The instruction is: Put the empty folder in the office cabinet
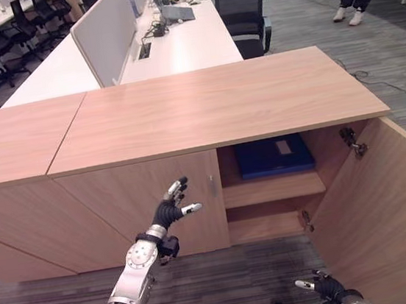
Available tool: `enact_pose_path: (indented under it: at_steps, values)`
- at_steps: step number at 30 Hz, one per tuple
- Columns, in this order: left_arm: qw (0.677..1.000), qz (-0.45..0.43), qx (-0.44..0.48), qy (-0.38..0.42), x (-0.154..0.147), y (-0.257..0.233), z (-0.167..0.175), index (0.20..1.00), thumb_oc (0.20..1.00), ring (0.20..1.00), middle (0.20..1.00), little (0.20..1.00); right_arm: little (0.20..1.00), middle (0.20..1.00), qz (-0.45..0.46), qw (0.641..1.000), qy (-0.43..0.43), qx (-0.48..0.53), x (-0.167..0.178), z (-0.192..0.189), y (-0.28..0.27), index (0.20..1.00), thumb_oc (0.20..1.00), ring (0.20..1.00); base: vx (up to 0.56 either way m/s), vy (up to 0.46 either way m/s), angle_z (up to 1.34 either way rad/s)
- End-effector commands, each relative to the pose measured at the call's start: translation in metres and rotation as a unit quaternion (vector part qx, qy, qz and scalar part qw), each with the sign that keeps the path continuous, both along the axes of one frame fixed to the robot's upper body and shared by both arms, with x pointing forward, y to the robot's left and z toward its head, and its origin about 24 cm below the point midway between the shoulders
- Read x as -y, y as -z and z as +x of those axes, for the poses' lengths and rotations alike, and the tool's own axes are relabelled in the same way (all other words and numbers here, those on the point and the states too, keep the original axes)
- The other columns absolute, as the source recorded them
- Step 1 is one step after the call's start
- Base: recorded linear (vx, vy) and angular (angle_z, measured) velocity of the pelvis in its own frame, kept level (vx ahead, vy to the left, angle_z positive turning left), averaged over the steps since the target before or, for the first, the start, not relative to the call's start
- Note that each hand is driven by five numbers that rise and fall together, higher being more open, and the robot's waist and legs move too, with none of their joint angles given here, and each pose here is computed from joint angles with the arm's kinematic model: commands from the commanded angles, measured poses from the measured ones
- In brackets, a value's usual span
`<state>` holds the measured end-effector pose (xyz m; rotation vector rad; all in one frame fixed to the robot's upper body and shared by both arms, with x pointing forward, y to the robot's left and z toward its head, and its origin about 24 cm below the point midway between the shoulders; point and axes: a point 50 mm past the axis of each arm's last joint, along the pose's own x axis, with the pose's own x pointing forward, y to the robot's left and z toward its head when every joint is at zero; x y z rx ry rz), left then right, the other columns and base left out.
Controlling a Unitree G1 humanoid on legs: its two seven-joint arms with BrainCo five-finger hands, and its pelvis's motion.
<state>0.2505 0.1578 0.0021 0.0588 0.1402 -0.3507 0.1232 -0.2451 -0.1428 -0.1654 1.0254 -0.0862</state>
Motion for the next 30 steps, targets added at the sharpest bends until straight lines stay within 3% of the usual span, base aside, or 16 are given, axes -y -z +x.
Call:
enact_pose_path:
  at_steps: [1,9,17,18,23,30]
  values:
    - [0.998,-0.031,0.038,0.030,0.006,-0.018,0.010,1.000,1.000,1.000,1.000,1.000,1.000,1.000,0.015,0.999,0.029,0.014,-0.004,0.008,0.000,1.000,1.000,1.000,-0.10,-0.009,-0.58]
    - [0.998,-0.042,-0.036,0.022,-0.006,0.008,-0.015,1.000,1.000,1.000,1.000,1.000,1.000,1.000,0.015,1.000,0.017,0.003,-0.009,0.008,0.003,1.000,1.000,1.000,-0.06,-0.054,-0.87]
    - [0.996,-0.032,-0.086,-0.021,-0.022,0.035,-0.030,1.000,1.000,1.000,1.000,1.000,1.000,1.000,-0.009,0.999,0.039,0.016,0.013,0.013,-0.005,1.000,1.000,1.000,0.02,-0.199,-0.78]
    - [0.993,-0.030,-0.104,-0.055,-0.029,0.045,-0.037,1.000,1.000,1.000,1.000,1.000,1.000,1.000,-0.028,0.999,0.027,0.029,0.022,0.024,-0.012,1.000,1.000,1.000,-0.01,-0.104,-0.98]
    - [0.988,-0.035,-0.126,-0.084,-0.032,0.057,-0.049,1.000,1.000,1.000,1.000,1.000,1.000,1.000,-0.044,0.998,0.026,0.037,0.033,0.029,-0.018,1.000,1.000,1.000,0.06,0.077,-1.37]
    - [0.988,-0.023,-0.122,-0.089,-0.039,0.055,-0.050,1.000,1.000,1.000,1.000,1.000,1.000,1.000,-0.044,0.994,0.094,0.025,0.048,0.012,-0.016,1.000,1.000,1.000,0.06,0.024,-0.29]
